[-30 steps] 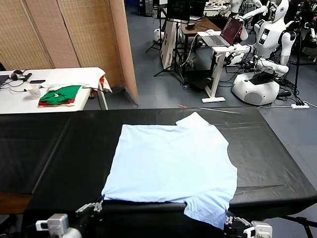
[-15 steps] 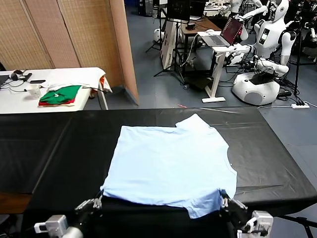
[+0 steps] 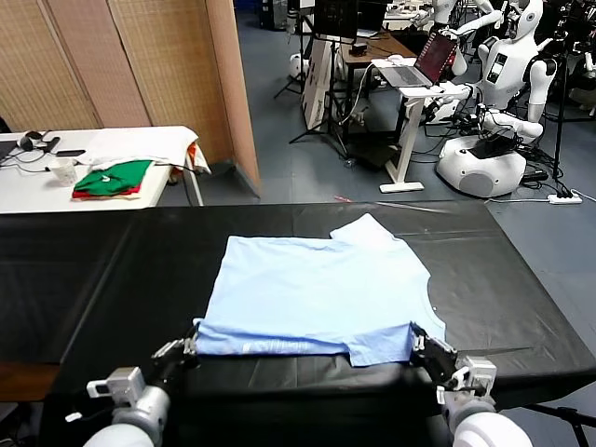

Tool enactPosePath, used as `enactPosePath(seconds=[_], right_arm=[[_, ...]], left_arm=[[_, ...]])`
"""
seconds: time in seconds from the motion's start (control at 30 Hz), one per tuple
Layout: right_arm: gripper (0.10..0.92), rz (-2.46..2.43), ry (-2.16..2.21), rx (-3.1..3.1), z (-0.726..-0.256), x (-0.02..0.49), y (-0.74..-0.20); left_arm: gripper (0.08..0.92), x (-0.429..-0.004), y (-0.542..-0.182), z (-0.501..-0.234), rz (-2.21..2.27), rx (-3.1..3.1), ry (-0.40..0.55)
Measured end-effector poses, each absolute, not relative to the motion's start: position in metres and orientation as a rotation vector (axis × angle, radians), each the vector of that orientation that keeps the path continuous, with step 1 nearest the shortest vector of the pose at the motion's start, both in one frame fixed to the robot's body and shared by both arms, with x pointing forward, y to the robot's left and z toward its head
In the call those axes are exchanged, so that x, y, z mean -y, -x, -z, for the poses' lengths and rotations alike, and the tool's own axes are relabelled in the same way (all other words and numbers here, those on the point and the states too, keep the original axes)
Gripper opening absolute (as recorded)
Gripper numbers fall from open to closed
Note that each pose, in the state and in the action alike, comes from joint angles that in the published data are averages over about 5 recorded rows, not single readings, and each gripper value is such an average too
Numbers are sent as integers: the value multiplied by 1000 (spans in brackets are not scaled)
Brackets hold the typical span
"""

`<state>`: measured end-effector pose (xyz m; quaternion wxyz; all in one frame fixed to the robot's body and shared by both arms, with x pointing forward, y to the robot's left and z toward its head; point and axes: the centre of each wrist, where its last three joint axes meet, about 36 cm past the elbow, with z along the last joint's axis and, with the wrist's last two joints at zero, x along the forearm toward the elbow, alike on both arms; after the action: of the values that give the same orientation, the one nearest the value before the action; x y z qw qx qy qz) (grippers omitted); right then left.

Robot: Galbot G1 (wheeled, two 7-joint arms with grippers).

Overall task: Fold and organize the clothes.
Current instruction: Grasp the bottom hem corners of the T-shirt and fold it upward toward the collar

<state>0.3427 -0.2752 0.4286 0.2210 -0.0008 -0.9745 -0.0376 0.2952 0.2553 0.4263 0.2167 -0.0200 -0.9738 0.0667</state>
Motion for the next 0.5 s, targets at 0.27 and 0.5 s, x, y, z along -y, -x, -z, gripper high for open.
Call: enactPosePath(seconds=[0.27,0.5], right_arm=[[142,82,-10,2706,-427,273,-363],[142,65,-13,2717,-423,268,-376]], left_arm=[[146,-248,-314,-419,-125,2707,100],[146,-249,-329,-414,-84,2722,101]])
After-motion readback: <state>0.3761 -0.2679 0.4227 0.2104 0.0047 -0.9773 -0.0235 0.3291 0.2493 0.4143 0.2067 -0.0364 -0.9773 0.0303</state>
